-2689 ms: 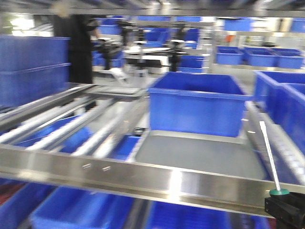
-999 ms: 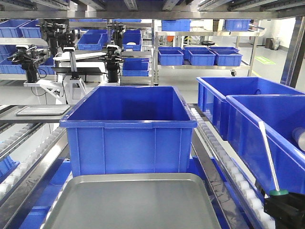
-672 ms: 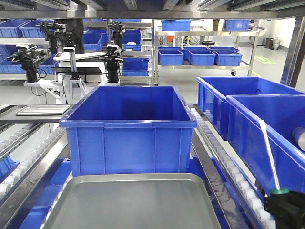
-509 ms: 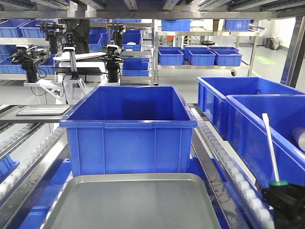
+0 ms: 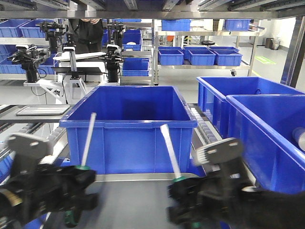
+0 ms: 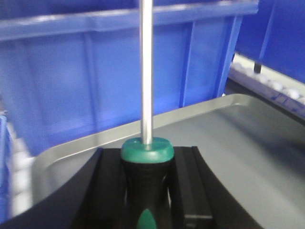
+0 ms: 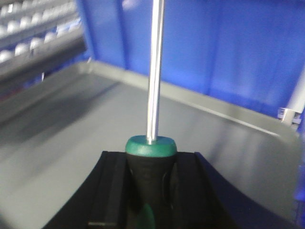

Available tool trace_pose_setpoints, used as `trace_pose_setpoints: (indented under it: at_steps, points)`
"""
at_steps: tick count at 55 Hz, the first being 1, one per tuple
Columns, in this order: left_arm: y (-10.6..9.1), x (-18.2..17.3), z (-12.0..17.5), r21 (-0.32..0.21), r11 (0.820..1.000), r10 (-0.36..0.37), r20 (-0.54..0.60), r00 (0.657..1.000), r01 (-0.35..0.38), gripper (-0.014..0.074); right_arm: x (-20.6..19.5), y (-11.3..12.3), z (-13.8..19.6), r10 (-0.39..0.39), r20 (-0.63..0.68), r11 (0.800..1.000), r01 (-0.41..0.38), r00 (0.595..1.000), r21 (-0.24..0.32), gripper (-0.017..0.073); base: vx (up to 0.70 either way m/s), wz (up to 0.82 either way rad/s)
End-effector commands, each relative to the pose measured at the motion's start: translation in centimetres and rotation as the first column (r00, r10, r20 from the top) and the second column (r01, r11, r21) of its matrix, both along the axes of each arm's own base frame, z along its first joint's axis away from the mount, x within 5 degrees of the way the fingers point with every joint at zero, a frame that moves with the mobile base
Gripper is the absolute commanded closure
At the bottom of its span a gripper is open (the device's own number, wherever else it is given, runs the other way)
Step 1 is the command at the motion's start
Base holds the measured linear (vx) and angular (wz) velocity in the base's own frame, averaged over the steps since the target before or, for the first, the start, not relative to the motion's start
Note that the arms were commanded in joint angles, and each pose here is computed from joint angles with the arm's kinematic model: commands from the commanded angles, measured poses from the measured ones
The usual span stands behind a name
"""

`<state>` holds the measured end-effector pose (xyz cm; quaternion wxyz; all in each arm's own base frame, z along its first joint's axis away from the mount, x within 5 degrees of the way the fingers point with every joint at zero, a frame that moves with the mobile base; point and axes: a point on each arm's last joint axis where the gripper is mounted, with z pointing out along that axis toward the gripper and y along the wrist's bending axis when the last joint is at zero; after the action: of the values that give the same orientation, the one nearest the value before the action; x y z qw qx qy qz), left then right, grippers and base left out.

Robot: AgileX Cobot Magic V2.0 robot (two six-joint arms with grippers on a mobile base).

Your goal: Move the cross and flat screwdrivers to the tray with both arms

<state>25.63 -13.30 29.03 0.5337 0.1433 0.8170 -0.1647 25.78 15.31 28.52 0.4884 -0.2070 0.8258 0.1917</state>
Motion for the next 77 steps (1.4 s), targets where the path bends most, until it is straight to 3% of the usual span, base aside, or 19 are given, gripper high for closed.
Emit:
trace_pose_setpoints:
  at_steps: [1, 7, 11, 22, 28, 35, 37, 38, 50, 54, 67, 77]
  points:
    - [-0.9, 1.4, 2.0, -0.077, 0.997, 0.019, 0.054, 0.998, -0.015, 0.0587, 1.5, 0.6, 1.4, -0.077, 0.102, 0.997, 0.078, 0.992, -0.002, 0.055, 0.0, 0.0]
    - [-1.6, 2.5, 1.3, -0.116, 0.993, 0.037, -0.006, 0.999, -0.037, 0.0554, 2.9, 1.1, 0.7, -0.12, 0.098, 0.993, 0.121, 0.988, -0.003, 0.0503, 0.0, 0.0]
    - [-1.8, 3.0, 0.9, -0.107, 0.994, 0.035, -0.024, 0.999, -0.037, 0.0512, 3.4, 1.5, 0.4, -0.118, 0.091, 0.993, 0.119, 0.989, -0.008, 0.0452, 0.0, 0.0]
    - [-2.0, 3.1, -0.2, -0.072, 0.997, 0.022, -0.098, 0.995, -0.029, 0.0262, 3.6, 1.6, 0.0, -0.12, 0.078, 0.993, 0.122, 0.99, -0.011, 0.0201, 0.0, 0.0]
    - [-2.0, 3.1, 0.0, -0.078, 0.996, 0.025, -0.083, 0.996, -0.031, 0.0122, 3.6, 1.5, 0.1, -0.141, 0.058, 0.99, 0.14, 0.988, 0.02, 0.0052, 0.0, 0.0]
    - [-2.0, 3.1, 0.1, -0.082, 0.996, 0.026, -0.073, 0.997, -0.032, 0.0031, 3.6, 1.5, 0.1, -0.17, 0.023, 0.984, 0.168, 0.985, 0.066, -0.0064, 0.0, 0.0]
    - [-2.0, 3.0, 0.3, -0.084, 0.996, 0.026, -0.07, 0.997, -0.032, 0.0022, 3.5, 1.4, 0.3, -0.174, 0.02, 0.982, 0.172, 0.984, 0.078, -0.0073, 0.0, 0.0]
    - [-1.7, 2.6, 1.3, -0.095, 0.995, 0.023, -0.039, 0.999, -0.027, 0.0021, 2.9, 1.2, 1.4, -0.173, 0.028, 0.979, 0.169, 0.984, 0.116, -0.0069, 0.0, 0.0]
    - [0.2, -1.1, 7.1, -0.185, 0.983, 0.026, 0.131, 0.991, -0.001, 0.0021, 0.0, -0.3, 6.3, -0.159, 0.139, 0.969, 0.127, 0.977, 0.212, -0.0025, 0.0, 0.0]
    - [0.9, -2.5, 8.6, -0.19, 0.982, 0.02, 0.175, 0.984, 0.014, 0.0021, -1.2, -1.0, 7.4, -0.159, 0.17, 0.965, 0.116, 0.973, 0.236, -0.0023, 0.0, 0.0]
    - [3.5, -7.5, 10.9, -0.213, 0.976, 0.014, 0.277, 0.961, 0.047, 0.0024, -4.0, -2.9, 5.2, -0.172, 0.16, 0.971, 0.14, 0.972, 0.194, -0.0023, 0.0, 0.0]
    - [4.2, -8.8, 11.7, -0.23, 0.971, 0.017, 0.308, 0.951, 0.057, 0.0024, -4.3, -2.9, 3.9, -0.156, 0.125, 0.976, 0.134, 0.98, 0.17, -0.0023, 0.0, 0.0]
